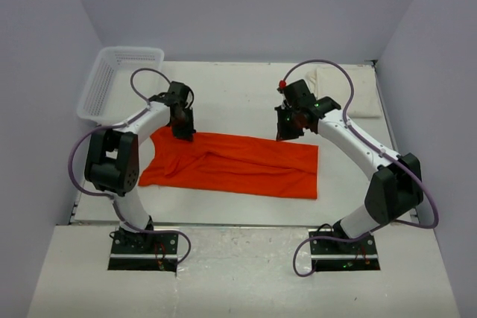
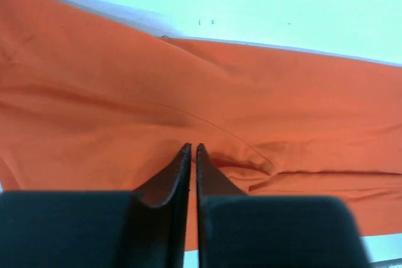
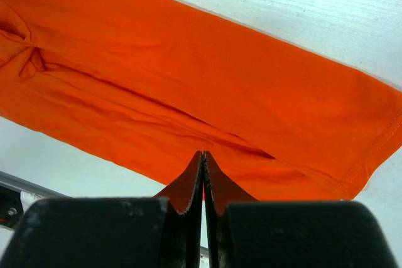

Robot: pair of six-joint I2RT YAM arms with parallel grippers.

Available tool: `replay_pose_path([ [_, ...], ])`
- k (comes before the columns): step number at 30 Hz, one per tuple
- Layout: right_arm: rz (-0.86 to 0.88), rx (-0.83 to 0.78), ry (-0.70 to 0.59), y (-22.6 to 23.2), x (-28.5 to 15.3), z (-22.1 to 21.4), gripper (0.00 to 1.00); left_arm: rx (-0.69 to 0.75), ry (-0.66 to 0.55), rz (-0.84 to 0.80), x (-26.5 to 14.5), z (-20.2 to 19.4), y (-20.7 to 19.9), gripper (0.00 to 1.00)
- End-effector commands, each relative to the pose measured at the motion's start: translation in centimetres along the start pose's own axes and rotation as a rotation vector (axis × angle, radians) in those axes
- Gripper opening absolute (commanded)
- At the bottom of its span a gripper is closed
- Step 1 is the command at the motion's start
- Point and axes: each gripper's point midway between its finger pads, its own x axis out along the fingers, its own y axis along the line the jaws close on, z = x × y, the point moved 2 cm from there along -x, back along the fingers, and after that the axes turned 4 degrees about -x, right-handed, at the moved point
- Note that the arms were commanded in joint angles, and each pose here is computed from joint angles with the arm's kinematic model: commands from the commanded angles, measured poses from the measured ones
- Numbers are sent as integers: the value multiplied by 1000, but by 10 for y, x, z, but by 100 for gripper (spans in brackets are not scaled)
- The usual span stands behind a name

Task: Fold and stack the t-shirts
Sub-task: Fold the other side of the tshirt into a rectangle

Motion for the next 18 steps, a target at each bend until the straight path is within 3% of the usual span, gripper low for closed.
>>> replay_pose_path([
  [1,10,-6,-52,1,-7,6,0,22,-3,10,6,7,-1,1],
  [8,2,3,-54,-6,-7,3,0,14,22,29,9,-7,8,0],
  [12,12,8,-57,-5,-5,3,0,2,-1,-7,-12,-15,5,0],
  [16,29,12,-53,-1,-5,3,0,-13,30,-83,-31,-46,0,0],
  [18,35,15,-54,0,-4,2,0,-23,-10,-109,-51,-56,-6,0],
])
